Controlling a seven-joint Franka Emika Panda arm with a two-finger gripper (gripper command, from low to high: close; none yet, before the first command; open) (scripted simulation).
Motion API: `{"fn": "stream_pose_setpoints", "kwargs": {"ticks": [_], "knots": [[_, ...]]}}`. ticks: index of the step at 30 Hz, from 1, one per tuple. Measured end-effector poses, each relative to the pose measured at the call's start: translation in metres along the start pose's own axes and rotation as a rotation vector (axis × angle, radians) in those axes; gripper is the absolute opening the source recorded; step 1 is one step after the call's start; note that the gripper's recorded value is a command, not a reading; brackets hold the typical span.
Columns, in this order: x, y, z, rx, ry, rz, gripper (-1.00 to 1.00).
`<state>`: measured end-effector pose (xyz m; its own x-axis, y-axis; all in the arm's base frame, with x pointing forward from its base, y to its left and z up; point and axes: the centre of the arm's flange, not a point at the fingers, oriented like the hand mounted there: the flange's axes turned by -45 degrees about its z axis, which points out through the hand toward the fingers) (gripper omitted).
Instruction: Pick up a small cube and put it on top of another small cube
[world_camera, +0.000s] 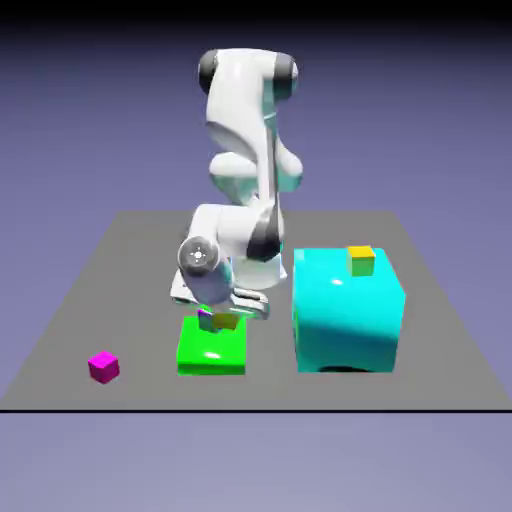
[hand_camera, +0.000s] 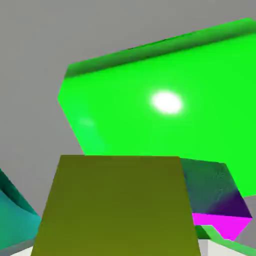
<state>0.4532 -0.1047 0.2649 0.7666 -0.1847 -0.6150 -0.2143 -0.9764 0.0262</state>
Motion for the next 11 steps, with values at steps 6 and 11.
{"fn": "stream_pose_setpoints", "kwargs": {"ticks": [6, 11], "knots": [[-0.018, 0.022, 0.034, 0.011, -0.007, -0.032, -1.00], [-0.013, 0.022, 0.067, 0.009, -0.007, -0.031, 1.00]]}}
